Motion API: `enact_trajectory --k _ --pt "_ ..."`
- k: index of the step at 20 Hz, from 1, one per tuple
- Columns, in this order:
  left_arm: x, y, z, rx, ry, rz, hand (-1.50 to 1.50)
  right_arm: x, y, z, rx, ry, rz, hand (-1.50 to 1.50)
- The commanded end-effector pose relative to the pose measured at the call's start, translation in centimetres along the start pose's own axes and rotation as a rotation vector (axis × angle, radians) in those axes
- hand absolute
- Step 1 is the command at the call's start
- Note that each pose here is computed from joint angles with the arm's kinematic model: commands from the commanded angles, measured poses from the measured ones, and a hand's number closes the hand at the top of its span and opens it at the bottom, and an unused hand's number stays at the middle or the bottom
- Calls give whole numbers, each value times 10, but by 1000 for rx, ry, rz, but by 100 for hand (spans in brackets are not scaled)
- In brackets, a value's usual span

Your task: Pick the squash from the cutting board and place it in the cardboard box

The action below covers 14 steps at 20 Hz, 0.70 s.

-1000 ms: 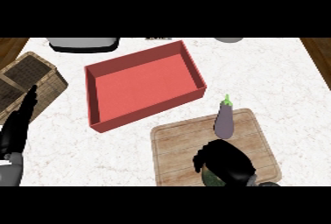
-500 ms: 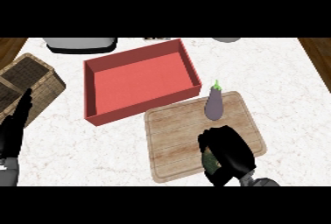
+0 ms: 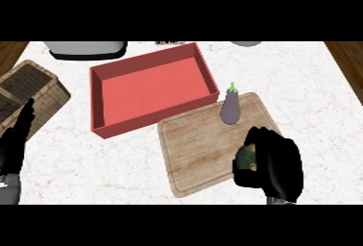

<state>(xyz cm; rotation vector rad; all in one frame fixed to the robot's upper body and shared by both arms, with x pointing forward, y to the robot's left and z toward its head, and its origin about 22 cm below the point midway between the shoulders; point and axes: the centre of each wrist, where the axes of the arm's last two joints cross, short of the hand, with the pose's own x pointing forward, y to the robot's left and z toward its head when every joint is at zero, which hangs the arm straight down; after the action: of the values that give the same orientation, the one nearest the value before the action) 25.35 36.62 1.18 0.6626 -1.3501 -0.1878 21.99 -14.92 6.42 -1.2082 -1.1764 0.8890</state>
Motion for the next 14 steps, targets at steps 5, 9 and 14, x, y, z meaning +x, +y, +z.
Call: enact_trajectory --k 5,9,14 --pt "4 11 -13 -23 -15 -6 0 58 -76 6 -250 -97 -42 150" --pt "8 -2 -19 -28 -29 5 0 94 -84 13 -236 -150 -90 150" --pt "14 -9 -4 -54 -32 -3 0 127 -93 -37 -220 -141 -271 150"
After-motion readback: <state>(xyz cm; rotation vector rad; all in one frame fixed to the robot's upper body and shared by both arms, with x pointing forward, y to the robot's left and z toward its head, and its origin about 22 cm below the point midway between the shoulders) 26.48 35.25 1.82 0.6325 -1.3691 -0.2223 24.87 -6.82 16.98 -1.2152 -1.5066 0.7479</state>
